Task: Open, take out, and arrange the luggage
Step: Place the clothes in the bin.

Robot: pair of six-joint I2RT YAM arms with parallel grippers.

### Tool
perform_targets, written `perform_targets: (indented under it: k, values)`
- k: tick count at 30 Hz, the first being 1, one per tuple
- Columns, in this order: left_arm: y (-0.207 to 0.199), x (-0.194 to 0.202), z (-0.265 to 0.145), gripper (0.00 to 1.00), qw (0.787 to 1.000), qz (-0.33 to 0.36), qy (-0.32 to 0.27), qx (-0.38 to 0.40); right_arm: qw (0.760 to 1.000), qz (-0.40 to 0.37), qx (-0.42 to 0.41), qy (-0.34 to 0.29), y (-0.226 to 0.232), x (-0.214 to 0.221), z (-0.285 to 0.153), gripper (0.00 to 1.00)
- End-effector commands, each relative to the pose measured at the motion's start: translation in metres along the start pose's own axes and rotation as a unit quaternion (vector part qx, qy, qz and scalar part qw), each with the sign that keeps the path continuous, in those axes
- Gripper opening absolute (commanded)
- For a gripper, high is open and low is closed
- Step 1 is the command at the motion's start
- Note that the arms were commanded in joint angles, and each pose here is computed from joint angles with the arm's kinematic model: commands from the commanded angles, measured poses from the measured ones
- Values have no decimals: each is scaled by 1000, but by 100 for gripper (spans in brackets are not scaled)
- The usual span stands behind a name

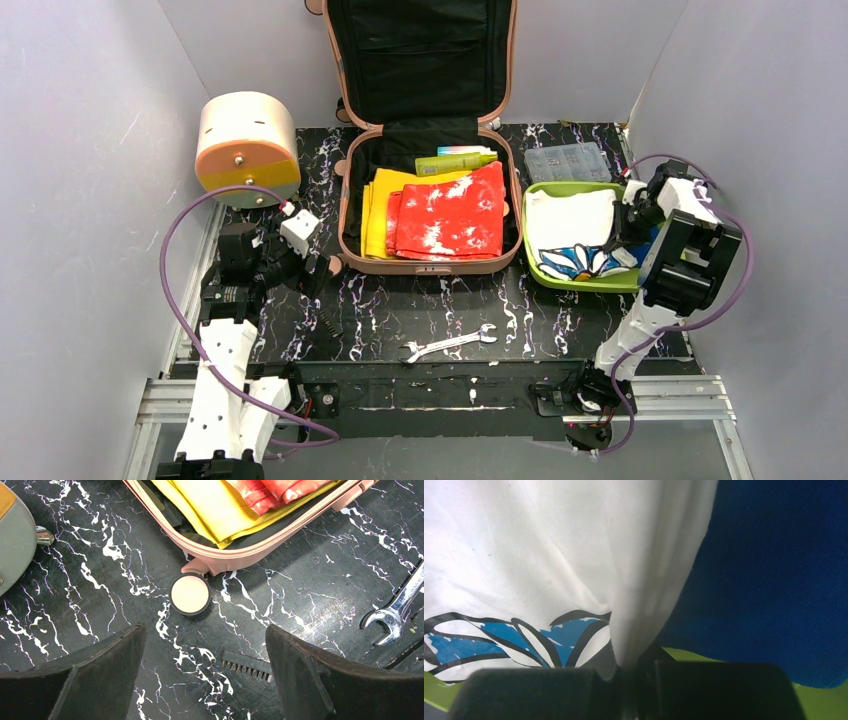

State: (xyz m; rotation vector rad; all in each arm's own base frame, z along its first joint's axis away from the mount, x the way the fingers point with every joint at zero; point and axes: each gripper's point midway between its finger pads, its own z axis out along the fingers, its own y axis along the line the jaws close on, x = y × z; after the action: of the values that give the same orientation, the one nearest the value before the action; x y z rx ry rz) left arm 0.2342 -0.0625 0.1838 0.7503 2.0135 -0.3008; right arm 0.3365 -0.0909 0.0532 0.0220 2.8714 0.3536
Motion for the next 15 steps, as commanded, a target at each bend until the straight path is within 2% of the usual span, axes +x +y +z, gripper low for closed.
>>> perform_targets:
  k: [1,8,15]
  values:
    - [-2,2,0,88,1000,-4,-3,3,998,-8,29,-60,-5,-19,-31,1]
    - [-1,2,0,88,1000,-5,-1,1,994,-9,52,-92,-1,-22,-57,1]
    - [-1,2,0,88,1000,-6,-1,0,995,-7,60,-76,-3,-10,-53,1]
